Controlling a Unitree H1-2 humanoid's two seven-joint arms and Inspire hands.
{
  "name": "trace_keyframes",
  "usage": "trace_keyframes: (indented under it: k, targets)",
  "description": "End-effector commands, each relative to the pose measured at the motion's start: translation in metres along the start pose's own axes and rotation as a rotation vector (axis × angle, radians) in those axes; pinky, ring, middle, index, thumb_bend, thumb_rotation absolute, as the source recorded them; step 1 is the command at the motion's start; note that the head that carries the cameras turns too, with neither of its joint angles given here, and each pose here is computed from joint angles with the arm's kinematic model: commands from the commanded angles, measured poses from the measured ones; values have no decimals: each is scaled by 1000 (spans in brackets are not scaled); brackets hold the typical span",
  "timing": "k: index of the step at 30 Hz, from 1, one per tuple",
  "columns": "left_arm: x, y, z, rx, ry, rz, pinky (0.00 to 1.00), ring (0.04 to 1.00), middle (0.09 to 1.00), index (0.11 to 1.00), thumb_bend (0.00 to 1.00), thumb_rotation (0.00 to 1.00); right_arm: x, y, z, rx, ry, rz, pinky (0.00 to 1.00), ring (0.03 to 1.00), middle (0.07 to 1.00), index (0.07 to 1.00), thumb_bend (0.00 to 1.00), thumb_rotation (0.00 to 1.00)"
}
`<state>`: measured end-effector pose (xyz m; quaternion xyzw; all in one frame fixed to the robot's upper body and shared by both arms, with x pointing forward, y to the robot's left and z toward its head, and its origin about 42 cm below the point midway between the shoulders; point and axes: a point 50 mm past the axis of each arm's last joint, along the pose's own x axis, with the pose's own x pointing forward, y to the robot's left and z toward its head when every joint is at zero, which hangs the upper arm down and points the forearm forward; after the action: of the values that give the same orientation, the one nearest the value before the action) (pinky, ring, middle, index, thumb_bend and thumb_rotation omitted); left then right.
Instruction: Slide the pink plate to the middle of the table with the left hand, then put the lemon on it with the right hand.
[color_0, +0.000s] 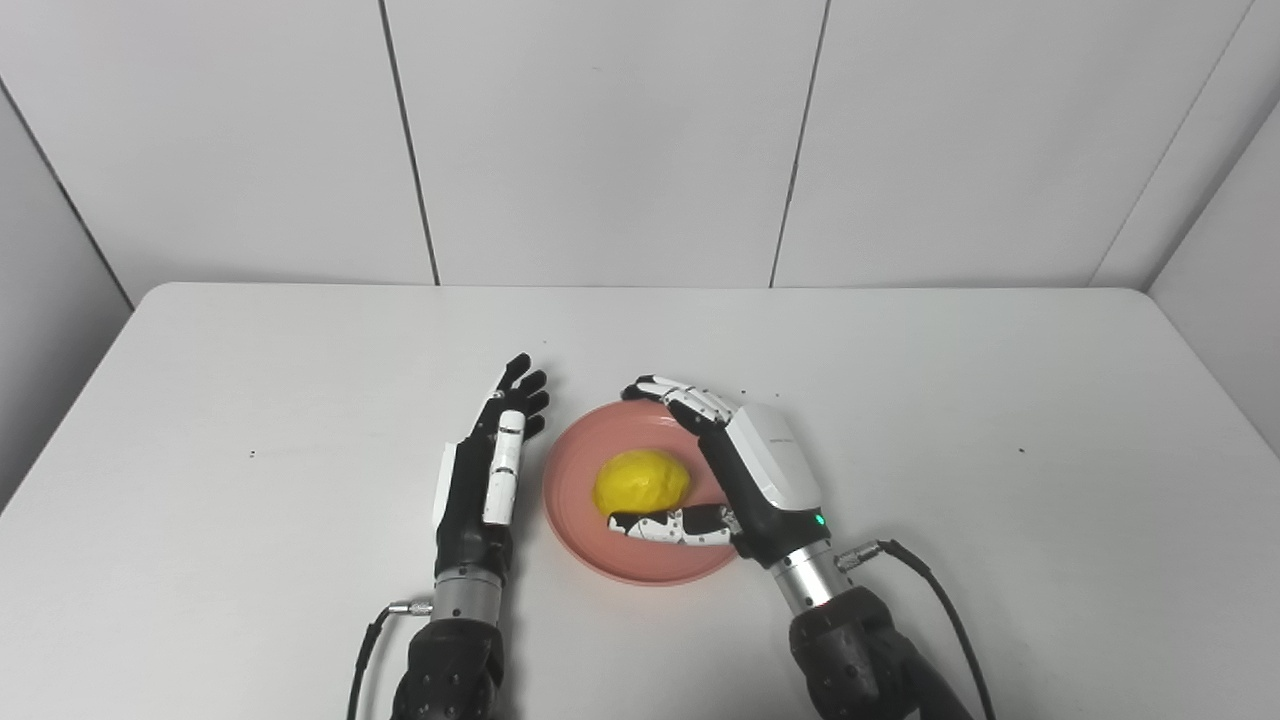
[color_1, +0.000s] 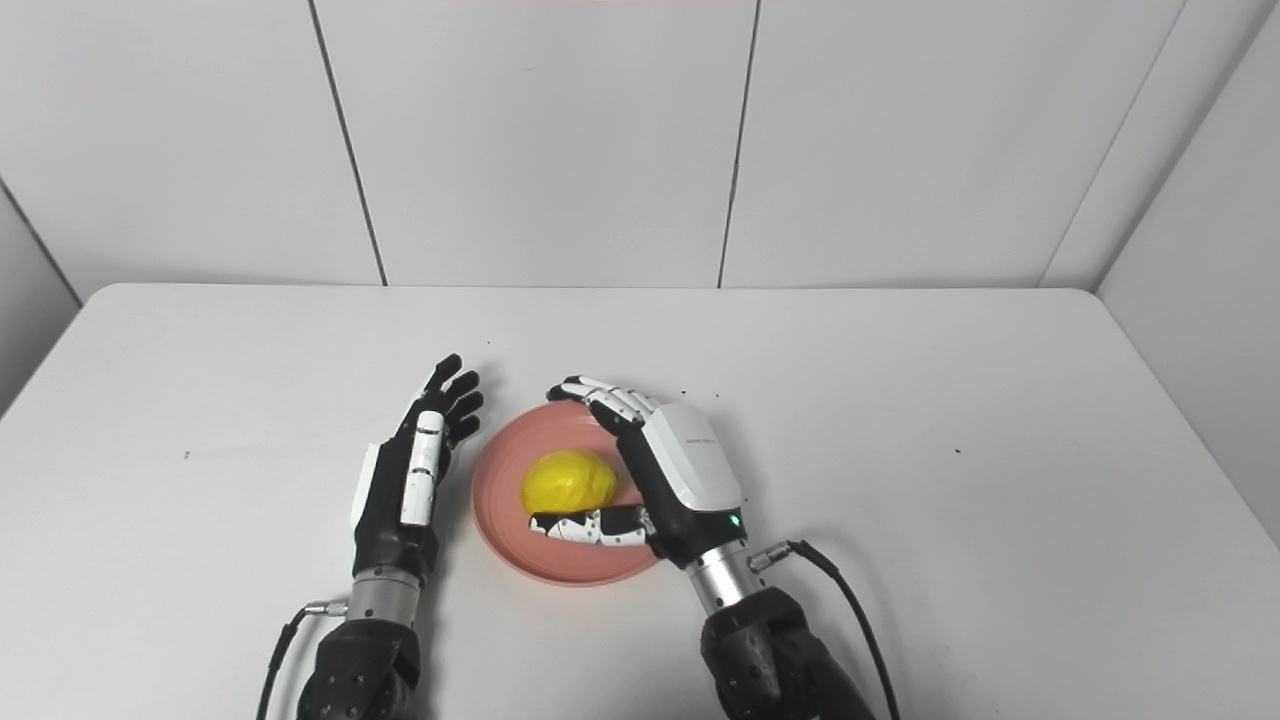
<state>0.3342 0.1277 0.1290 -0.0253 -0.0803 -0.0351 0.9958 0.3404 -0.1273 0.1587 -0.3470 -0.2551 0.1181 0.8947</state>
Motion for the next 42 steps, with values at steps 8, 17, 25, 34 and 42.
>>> trace_keyframes:
  k: [8,17,25,34,42]
  targets:
    - [6,-2,10,-13,-53,-24,868,878,882,877,426,1000,7,-14,15,127,-93,-141,768,843,865,848,637,572]
    - [6,2,8,19,-52,-13,867,868,875,870,449,1000,-1,-16,2,330,63,-283,859,893,900,879,687,744]
    - [7,9,6,78,-27,21,875,861,855,848,503,1000,-12,-20,-11,379,170,-327,907,936,935,930,649,927]
    - [9,14,7,55,-39,30,870,865,860,854,480,1000,-18,-18,-10,513,208,-321,982,990,994,979,697,997]
    - [9,17,9,50,-37,7,894,895,892,885,458,1000,-19,-12,-6,616,209,-318,1000,1000,1000,999,680,997]
